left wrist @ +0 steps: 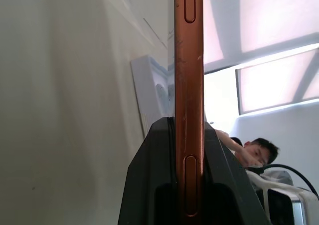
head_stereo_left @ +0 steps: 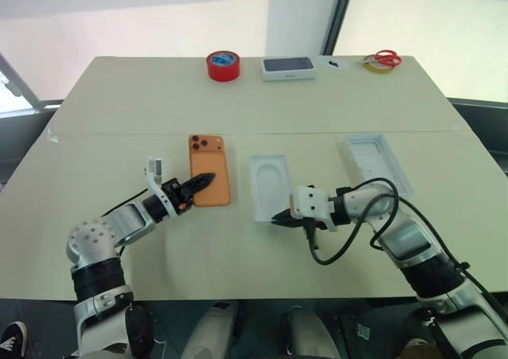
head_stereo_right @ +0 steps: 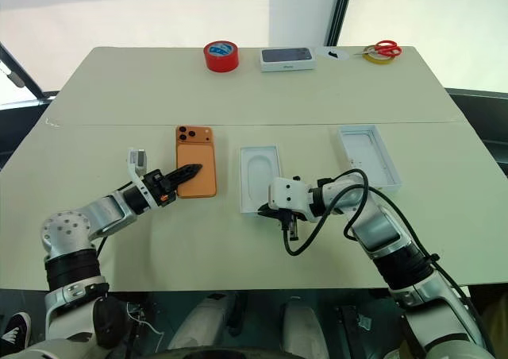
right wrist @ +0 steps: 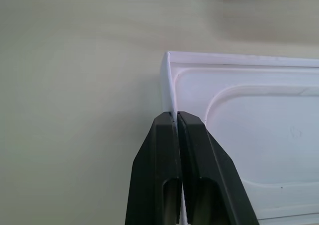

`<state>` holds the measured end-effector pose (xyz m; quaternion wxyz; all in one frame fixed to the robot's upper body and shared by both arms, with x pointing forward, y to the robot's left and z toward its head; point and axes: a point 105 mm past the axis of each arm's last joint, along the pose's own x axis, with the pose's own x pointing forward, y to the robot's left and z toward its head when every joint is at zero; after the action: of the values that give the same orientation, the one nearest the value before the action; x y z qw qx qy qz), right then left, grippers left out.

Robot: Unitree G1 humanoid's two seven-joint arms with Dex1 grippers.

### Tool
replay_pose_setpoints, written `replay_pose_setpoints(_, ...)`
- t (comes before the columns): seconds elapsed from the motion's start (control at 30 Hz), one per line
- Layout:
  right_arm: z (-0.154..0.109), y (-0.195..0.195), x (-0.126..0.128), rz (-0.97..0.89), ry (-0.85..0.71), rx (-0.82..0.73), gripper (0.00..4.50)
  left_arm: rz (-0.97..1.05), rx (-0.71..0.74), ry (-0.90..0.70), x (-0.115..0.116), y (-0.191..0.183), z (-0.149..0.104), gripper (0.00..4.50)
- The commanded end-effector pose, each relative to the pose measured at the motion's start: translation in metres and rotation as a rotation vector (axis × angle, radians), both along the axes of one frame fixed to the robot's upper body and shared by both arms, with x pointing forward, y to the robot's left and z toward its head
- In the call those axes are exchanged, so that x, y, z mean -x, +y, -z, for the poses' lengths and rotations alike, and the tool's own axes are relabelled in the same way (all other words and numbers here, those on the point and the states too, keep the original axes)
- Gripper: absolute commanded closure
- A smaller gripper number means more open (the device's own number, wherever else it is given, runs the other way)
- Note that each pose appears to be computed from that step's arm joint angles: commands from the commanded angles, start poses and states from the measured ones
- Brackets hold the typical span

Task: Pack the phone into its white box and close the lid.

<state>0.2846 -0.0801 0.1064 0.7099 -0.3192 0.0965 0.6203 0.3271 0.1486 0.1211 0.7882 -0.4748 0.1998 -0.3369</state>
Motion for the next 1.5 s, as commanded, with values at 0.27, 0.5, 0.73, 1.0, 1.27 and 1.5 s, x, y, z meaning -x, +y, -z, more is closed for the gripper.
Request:
replay_pose_setpoints(0.27, -0.013, 0.022, 0.002, 0.089, -0.039, -0.048, 4.47, 0.049, 0.046, -0.081, 0.000, -0.024, -0.029, 4.50)
replay_pose_setpoints(0.5, -0.012, 0.019, 0.016, -0.003, -0.013, -0.046, 4.47, 0.071, 0.027, -0.079, 0.000, -0.030, -0.029, 4.50)
replay_pose_setpoints(0.73, -0.021, 0.018, 0.011, -0.009, -0.035, -0.078, 1.44, 0.096, 0.020, -0.070, -0.002, -0.038, -0.028, 4.50)
replay_pose_setpoints(1.0, -0.067, -0.030, -0.006, 0.103, -0.046, -0.278, 0.98, 0.162, 0.051, -0.055, 0.009, -0.063, -0.024, 4.50)
replay_pose_setpoints(1.27, -0.050, -0.087, -0.019, 0.216, -0.074, -0.201, 0.98, 0.195, 0.062, -0.020, 0.015, -0.079, -0.013, 4.50)
replay_pose_setpoints(1.5, -0.051, -0.082, -0.022, 0.210, -0.094, -0.228, 0.98, 0.224, 0.055, 0.040, 0.020, -0.092, 0.003, 4.50)
